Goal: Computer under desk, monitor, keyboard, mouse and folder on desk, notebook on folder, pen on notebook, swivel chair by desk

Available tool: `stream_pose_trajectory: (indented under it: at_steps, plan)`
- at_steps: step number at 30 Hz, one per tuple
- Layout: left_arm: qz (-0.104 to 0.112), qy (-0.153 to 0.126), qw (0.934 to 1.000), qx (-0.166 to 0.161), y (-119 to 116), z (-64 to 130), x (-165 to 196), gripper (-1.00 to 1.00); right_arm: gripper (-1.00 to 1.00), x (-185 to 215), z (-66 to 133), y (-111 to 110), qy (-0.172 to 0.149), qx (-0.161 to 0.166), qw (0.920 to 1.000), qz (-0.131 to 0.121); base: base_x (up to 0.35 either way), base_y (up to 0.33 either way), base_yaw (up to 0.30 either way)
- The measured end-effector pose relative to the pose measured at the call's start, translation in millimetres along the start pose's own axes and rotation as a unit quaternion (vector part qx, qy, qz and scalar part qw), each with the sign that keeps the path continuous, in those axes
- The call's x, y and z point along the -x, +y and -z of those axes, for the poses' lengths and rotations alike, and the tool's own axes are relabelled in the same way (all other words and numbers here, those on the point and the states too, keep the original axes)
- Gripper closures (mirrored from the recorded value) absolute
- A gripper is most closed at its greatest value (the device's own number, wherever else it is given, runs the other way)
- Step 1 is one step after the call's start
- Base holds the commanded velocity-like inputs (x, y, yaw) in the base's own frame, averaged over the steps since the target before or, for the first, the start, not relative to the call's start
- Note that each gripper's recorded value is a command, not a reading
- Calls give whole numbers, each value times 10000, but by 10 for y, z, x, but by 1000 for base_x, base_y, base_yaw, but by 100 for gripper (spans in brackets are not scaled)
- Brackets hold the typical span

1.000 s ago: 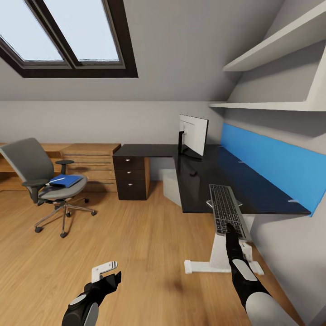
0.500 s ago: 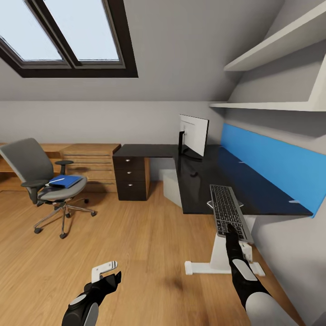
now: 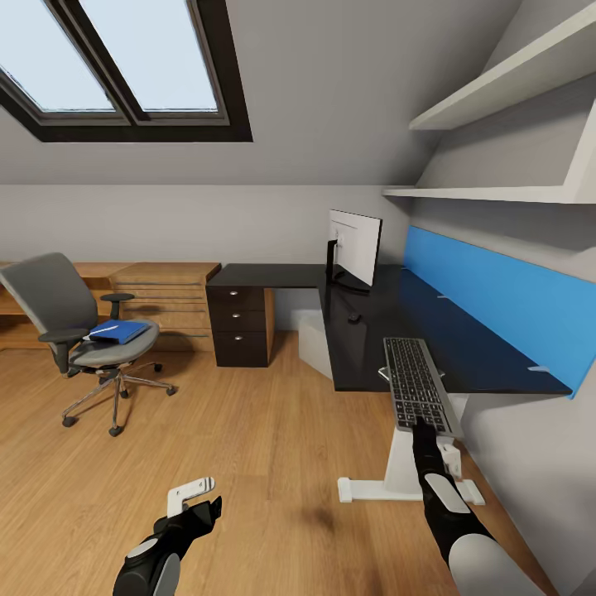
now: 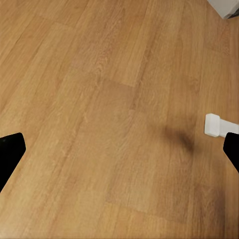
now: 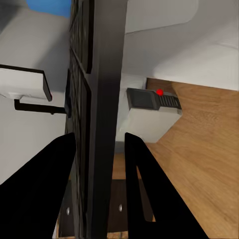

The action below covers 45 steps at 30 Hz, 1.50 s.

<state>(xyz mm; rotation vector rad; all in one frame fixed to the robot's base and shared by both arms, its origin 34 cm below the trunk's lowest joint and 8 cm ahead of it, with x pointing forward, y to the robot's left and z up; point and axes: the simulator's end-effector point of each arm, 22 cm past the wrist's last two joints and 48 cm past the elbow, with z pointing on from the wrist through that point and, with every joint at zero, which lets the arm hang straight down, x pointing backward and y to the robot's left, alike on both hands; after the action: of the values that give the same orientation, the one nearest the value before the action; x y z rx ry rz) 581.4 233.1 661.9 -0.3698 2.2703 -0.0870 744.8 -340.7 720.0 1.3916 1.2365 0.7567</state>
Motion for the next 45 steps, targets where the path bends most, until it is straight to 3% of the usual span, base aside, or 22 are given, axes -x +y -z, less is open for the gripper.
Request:
stream_pose_trajectory:
  at_steps: [13, 33, 36, 40, 45]
  plan:
    - [-6, -9, 10000, 9, -16, 54, 79, -100, 100, 19, 11, 109, -9, 34, 10000, 5, 0, 0, 0]
    - [-22, -52, 10000, 27, -84, 273, 375, -100, 100, -1, 125, 736, 22, 659, 9978, -36, 0, 0, 0]
    - [-29, -49, 10000, 26, -97, 306, 413, -100, 100, 24, 189, 804, -12, 752, 9972, -33, 0, 0, 0]
    - [-32, -47, 10000, 29, -110, 349, 465, -100, 100, -129, 453, 990, 64, 1068, 9943, 19, 0, 0, 0]
    - [-34, -45, 10000, 31, -126, 403, 527, -100, 100, -324, 709, 961, 228, 1077, 9939, 43, 0, 0, 0]
